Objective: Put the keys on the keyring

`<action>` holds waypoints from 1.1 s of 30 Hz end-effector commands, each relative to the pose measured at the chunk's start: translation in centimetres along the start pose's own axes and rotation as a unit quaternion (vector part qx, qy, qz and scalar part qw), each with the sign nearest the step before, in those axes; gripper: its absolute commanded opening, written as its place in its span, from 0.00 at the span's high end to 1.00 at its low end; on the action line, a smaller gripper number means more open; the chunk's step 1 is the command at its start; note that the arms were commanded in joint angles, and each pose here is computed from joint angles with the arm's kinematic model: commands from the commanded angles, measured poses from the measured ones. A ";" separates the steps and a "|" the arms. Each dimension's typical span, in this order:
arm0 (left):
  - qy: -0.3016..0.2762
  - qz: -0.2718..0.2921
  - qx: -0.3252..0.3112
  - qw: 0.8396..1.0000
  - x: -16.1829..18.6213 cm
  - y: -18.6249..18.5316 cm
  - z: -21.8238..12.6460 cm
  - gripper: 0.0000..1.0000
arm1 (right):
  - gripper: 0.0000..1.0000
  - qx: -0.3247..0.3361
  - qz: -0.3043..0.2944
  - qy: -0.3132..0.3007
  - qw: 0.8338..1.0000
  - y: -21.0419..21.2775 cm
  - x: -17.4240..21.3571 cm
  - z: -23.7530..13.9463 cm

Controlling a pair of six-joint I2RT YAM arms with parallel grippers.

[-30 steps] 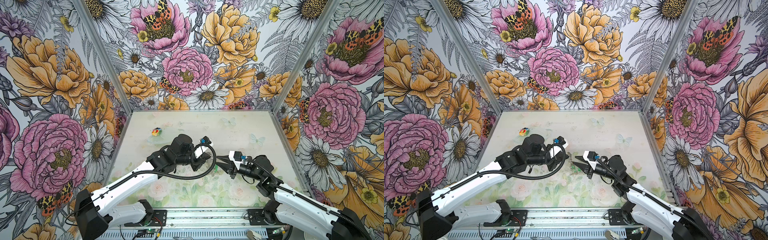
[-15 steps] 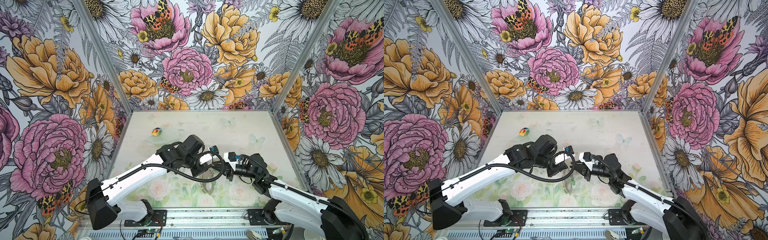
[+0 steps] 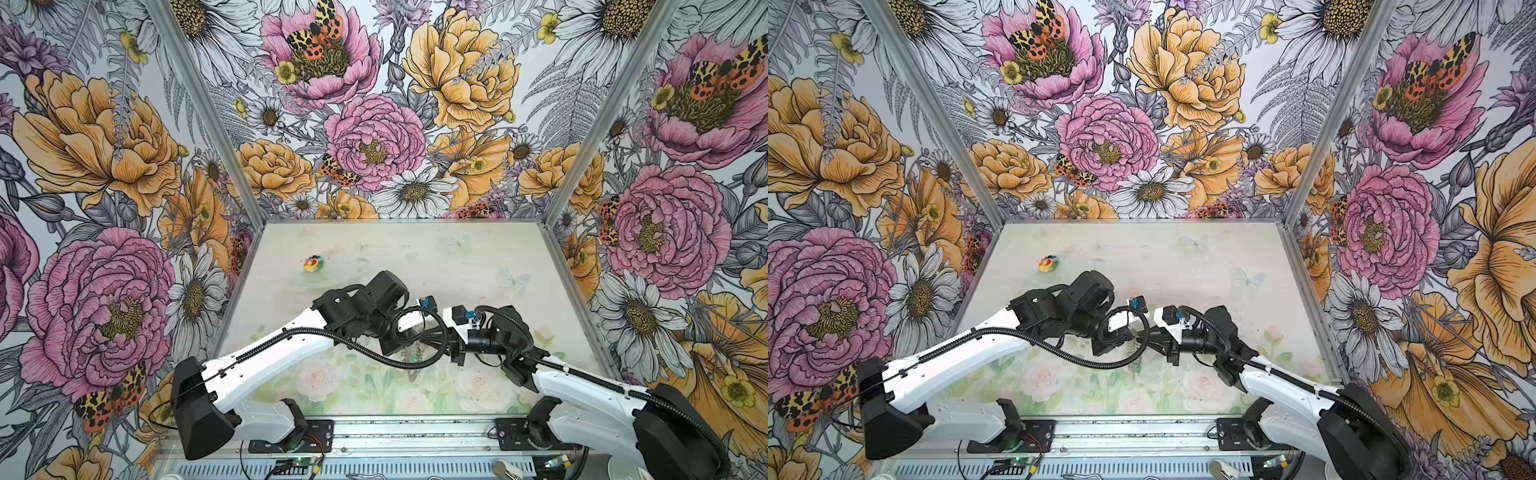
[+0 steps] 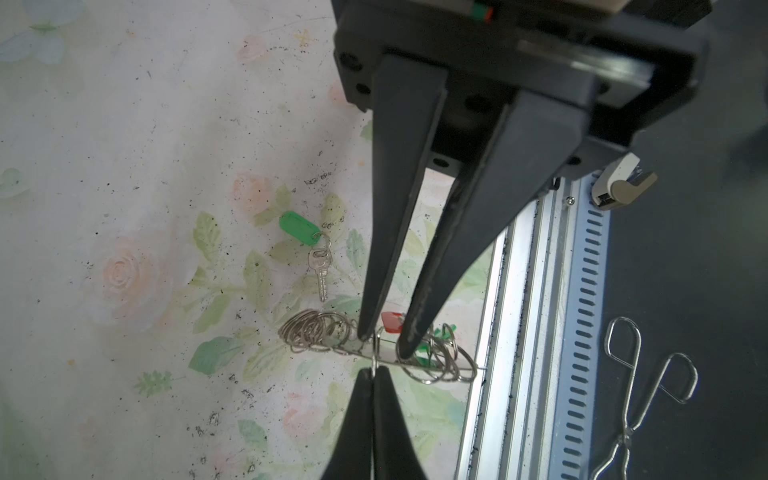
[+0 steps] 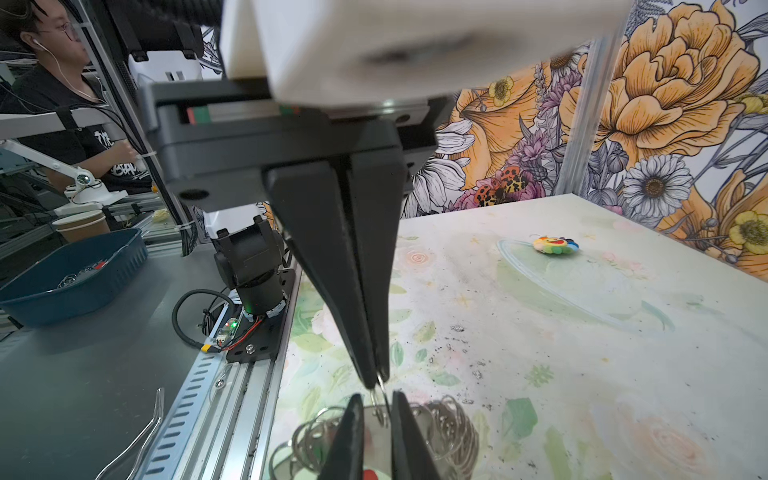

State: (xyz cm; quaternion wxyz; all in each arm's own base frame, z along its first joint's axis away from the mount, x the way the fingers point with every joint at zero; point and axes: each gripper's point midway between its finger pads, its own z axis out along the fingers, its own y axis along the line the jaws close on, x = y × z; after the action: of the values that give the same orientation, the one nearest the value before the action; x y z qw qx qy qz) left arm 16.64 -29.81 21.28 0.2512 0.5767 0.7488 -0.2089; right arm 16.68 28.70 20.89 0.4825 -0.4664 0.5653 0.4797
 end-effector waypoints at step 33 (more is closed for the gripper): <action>-0.056 0.042 -0.002 0.998 -2.0 -0.7 -1.8 1.00 | 0.90 -0.026 -0.007 -0.030 0.999 0.7 -2.2 0.7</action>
State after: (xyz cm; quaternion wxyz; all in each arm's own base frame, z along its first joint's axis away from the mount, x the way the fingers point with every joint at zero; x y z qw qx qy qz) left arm 16.13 -29.70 23.21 0.2839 0.5858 0.7274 -0.2171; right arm 16.60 29.21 21.72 0.4825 -0.4612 0.5561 0.4952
